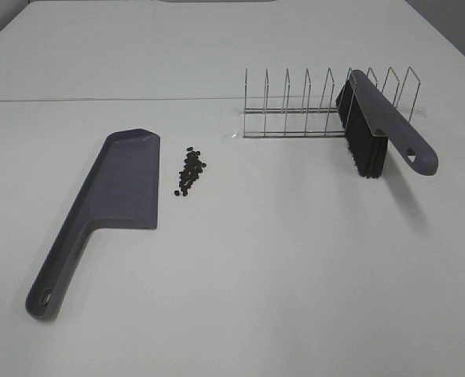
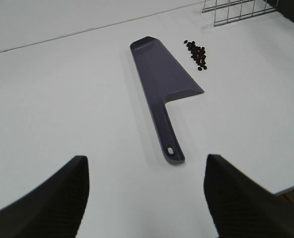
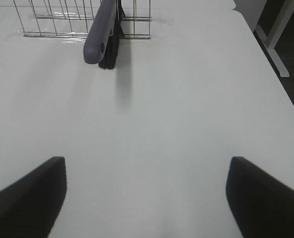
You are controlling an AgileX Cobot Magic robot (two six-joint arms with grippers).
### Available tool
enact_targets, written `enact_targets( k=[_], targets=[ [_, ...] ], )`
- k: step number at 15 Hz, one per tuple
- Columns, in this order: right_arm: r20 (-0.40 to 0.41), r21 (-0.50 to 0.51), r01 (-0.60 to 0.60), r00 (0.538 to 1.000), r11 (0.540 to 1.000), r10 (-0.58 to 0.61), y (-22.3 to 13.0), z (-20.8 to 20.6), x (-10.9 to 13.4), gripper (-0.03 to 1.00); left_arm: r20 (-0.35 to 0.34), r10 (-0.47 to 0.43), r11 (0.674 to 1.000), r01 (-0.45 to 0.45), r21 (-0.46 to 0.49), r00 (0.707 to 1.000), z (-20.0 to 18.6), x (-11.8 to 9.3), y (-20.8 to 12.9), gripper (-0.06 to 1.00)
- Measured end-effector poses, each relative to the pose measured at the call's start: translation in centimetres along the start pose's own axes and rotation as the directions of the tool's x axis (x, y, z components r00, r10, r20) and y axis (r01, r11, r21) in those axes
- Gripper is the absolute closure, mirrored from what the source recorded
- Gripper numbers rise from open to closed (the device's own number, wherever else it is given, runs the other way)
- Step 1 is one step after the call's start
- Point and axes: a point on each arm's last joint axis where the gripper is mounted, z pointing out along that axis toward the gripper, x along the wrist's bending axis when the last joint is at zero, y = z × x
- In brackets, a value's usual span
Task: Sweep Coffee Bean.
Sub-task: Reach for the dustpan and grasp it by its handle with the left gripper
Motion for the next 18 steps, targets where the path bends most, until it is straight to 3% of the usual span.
enact_targets(
  k=[18],
  targets=[
    [0.0, 0.0, 0.0, 1.0, 1.0, 0.0, 0.0, 0.0, 0.0, 0.14, 0.0, 0.0, 1.0, 0.0, 0.0, 1.0, 0.0, 0.0, 0.0, 0.3]
  ],
)
